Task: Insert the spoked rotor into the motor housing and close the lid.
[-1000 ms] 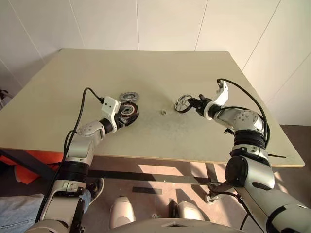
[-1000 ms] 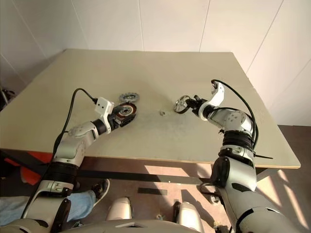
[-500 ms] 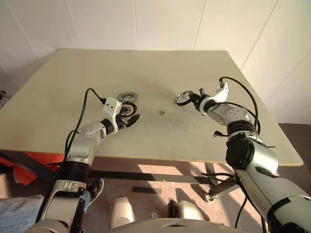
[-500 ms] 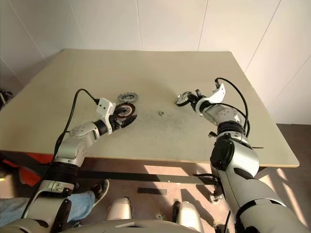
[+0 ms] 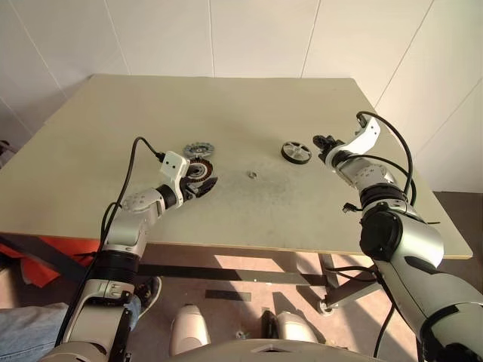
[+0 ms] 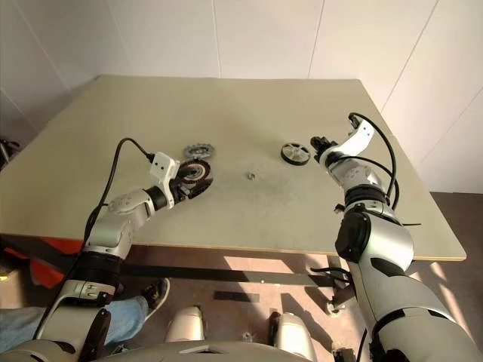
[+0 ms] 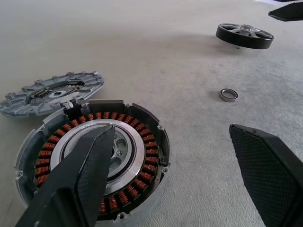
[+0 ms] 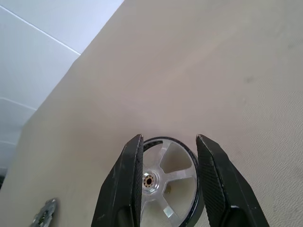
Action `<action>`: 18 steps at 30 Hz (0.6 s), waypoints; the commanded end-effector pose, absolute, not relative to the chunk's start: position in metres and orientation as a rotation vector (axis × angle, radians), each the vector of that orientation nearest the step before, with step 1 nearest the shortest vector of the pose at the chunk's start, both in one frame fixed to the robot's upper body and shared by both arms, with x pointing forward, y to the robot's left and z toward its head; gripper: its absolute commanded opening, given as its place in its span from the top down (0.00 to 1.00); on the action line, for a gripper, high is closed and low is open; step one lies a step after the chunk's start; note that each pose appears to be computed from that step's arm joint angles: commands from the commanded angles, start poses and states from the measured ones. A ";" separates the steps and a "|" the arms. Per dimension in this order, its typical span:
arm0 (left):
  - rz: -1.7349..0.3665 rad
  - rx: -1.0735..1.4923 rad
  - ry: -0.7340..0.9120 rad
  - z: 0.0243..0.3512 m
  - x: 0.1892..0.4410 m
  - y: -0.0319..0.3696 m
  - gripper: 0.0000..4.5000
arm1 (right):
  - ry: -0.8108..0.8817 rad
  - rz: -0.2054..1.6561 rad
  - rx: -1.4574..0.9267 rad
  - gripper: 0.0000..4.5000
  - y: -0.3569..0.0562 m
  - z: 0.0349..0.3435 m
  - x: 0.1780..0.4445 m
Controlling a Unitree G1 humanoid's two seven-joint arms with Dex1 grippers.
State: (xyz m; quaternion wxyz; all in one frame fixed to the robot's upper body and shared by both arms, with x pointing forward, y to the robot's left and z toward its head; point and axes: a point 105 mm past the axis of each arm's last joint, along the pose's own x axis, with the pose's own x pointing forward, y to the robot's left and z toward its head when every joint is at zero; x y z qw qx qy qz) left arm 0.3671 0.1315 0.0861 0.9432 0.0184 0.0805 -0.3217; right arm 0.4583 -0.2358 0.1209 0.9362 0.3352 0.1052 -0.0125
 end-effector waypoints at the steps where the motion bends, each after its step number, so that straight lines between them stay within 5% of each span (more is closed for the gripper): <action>1: -0.666 0.057 0.110 0.102 0.372 0.129 0.10 | 0.026 0.018 0.555 0.56 -0.245 0.175 0.465; 4: -0.671 0.056 0.110 0.102 0.372 0.129 0.10 | 0.015 0.306 0.456 0.56 -0.193 0.194 0.460; 7: -0.674 0.053 0.111 0.102 0.373 0.128 0.10 | 0.111 0.546 0.293 0.56 -0.135 0.175 0.440; 18: -0.662 0.045 0.120 0.099 0.371 0.132 0.10 | 0.312 0.731 0.095 0.56 -0.070 0.103 0.413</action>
